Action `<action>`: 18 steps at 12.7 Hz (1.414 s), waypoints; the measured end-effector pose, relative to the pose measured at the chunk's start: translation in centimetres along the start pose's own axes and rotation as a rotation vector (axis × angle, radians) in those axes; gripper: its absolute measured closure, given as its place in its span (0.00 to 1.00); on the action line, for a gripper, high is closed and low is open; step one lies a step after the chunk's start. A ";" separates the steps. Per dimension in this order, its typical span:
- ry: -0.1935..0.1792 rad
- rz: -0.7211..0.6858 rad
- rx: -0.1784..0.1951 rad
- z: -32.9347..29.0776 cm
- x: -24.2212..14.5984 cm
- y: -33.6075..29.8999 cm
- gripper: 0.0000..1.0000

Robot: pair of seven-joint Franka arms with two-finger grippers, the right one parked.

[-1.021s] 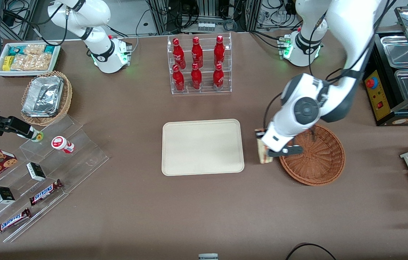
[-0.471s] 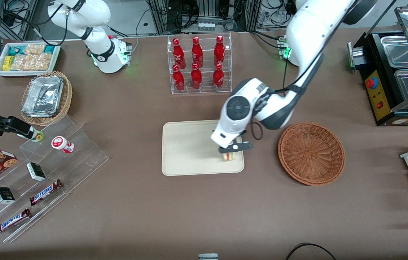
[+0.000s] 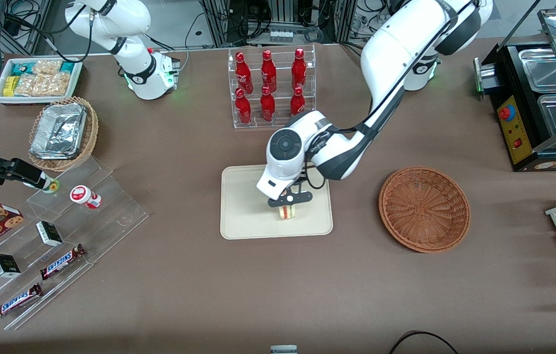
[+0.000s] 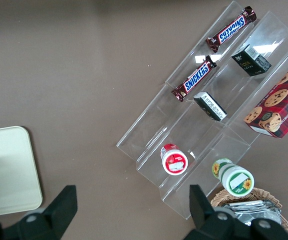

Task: Place sandwich from basket to tray
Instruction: 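Lift the sandwich with the left gripper and carry it toward the cream tray, then lower the sandwich onto the tray and open the left gripper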

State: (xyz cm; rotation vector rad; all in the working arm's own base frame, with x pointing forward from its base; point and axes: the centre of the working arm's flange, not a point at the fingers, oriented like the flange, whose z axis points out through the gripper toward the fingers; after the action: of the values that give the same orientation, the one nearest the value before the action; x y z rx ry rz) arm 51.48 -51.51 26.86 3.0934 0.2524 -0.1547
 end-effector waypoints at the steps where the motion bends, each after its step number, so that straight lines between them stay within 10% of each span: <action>1: 0.001 0.001 -0.009 0.3 0.0 0.3 0.84; 13: -0.011 -0.041 -0.028 3.5 -0.7 1.5 0.84; 18: 0.007 -0.068 -0.051 2.0 -0.2 1.9 0.37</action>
State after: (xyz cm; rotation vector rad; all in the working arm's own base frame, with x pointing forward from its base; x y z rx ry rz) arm 51.41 -53.48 24.90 3.0373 0.3556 -0.1378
